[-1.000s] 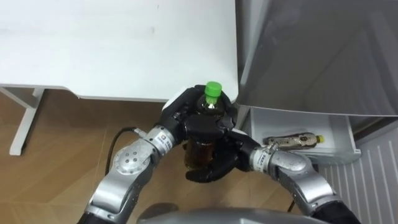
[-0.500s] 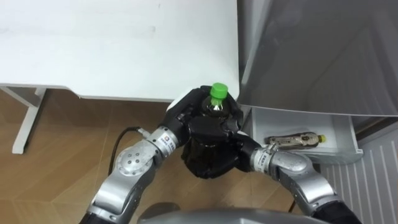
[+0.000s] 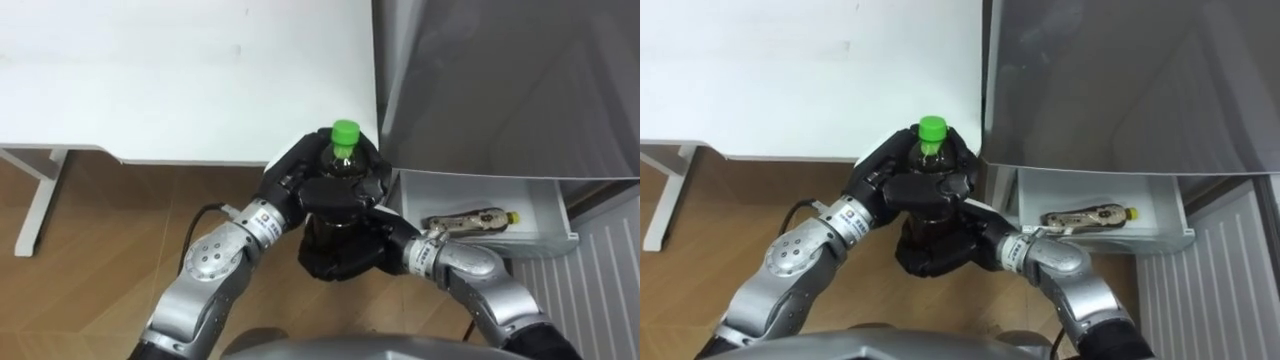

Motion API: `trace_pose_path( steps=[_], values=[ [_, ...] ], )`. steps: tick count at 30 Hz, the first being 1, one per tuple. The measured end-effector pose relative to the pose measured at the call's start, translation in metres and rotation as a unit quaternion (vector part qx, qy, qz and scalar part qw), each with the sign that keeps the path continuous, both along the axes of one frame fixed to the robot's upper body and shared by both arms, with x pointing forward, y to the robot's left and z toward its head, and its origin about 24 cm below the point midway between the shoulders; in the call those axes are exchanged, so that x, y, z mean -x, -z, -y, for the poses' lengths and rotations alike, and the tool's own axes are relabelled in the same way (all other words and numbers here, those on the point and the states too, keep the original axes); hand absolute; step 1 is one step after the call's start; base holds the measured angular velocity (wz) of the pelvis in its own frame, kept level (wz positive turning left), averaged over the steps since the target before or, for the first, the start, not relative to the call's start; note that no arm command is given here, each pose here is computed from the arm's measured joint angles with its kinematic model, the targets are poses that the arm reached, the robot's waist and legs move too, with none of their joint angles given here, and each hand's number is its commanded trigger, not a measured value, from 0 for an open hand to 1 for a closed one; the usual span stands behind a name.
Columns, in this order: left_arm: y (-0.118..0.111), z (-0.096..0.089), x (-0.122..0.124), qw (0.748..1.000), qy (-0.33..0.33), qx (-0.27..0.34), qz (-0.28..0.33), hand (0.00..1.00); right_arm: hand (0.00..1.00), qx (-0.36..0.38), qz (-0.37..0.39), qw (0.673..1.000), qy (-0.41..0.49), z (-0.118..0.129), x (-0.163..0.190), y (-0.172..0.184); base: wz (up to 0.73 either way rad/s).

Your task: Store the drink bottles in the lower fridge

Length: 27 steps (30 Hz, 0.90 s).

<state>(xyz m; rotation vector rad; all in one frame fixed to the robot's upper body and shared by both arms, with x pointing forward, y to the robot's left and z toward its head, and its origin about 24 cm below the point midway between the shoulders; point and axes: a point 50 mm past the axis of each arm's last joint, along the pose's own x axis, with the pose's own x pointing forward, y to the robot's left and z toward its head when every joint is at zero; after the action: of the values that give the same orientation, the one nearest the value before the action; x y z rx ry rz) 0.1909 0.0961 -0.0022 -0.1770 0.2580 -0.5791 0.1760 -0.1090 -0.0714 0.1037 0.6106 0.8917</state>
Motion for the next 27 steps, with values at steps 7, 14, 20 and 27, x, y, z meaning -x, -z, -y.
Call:
trace_pose_path(
  steps=[7, 14, 20, 27],
  values=[
    [-0.0003, 0.0003, -0.0001, 1.0, -0.004, -0.001, 0.002, 0.0, 1.0, -0.001, -0.003, 1.0, 0.001, -0.0001, 0.0016, 0.0008, 0.0],
    [-0.0005, 0.0, -0.0002, 1.0, -0.005, -0.001, 0.004, 0.0, 1.0, -0.001, -0.004, 1.0, 0.001, -0.0002, 0.0024, 0.0012, 0.0],
    [-0.0006, -0.0004, -0.0003, 1.0, -0.006, -0.002, 0.004, 0.0, 1.0, -0.001, -0.005, 1.0, 0.001, -0.0004, 0.0026, 0.0015, 0.0],
    [-0.0006, -0.0004, -0.0003, 1.0, -0.006, -0.002, 0.004, 0.0, 1.0, -0.001, -0.006, 1.0, 0.001, -0.0003, 0.0029, 0.0018, 0.0]
  ],
)
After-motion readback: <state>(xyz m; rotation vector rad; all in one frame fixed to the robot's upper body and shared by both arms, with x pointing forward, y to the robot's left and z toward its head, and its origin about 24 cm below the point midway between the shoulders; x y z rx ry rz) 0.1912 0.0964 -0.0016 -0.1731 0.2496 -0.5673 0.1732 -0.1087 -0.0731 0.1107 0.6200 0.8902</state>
